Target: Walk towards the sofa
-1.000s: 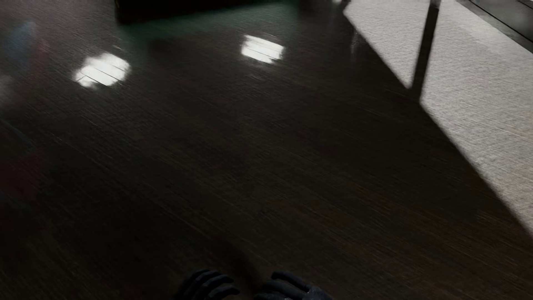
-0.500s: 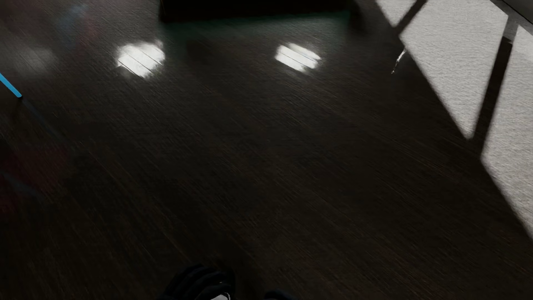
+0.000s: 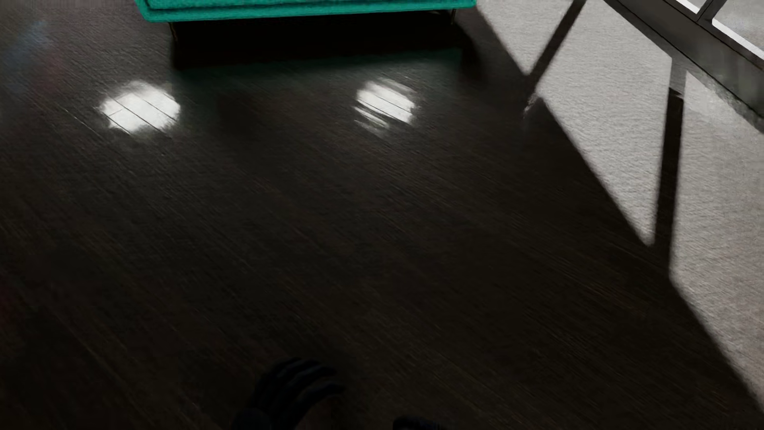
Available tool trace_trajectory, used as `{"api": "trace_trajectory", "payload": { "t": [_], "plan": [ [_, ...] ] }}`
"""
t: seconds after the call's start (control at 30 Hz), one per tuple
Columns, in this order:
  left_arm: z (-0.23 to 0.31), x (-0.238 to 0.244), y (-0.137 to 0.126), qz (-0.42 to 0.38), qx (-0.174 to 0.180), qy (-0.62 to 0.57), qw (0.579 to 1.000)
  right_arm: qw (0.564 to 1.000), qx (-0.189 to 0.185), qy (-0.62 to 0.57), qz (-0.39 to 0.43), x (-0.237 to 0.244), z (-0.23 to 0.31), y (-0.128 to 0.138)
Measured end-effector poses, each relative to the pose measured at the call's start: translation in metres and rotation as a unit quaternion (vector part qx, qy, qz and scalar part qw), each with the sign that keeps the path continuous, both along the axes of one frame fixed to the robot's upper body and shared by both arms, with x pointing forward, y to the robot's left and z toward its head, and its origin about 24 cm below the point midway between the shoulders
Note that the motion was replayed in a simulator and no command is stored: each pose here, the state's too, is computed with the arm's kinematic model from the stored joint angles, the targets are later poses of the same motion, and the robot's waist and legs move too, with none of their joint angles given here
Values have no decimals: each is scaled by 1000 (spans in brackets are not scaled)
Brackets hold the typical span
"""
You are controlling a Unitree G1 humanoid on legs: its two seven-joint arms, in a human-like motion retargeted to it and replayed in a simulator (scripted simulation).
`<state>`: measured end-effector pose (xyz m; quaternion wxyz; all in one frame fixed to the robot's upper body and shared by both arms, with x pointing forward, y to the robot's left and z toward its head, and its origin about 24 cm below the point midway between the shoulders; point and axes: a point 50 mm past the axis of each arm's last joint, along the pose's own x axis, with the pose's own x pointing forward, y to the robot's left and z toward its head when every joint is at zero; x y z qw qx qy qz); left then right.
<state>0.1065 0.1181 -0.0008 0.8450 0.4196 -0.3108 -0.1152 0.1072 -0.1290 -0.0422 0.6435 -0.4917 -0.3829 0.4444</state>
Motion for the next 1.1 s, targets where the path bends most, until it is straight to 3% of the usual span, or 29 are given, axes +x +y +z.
{"api": "trace_trajectory", "payload": {
  "t": [0.17,0.43,0.5,0.57,0.63,0.7,0.83,0.93,1.1],
  "plan": [
    [-17,-13,1,-22,30,48,998,999,1,-26,-32,0,3,-4],
    [-22,-15,4,-27,28,76,996,995,7,-52,-87,7,8,0],
    [-26,-13,8,-16,31,85,996,992,43,-76,-87,11,14,6],
    [-31,-12,14,-14,54,86,995,991,66,-86,-80,11,15,11],
    [-39,-20,26,-35,99,100,989,994,48,-65,-76,8,11,12],
    [-41,-23,35,-66,135,104,983,995,59,-51,-65,6,12,19],
    [-26,-11,30,-65,110,67,990,990,119,-56,-45,8,21,35],
    [-21,-8,35,-68,134,41,988,993,106,-20,-52,-6,12,33],
    [-14,-3,26,-32,97,19,995,994,103,-16,-46,-5,11,34]
  ]
}}
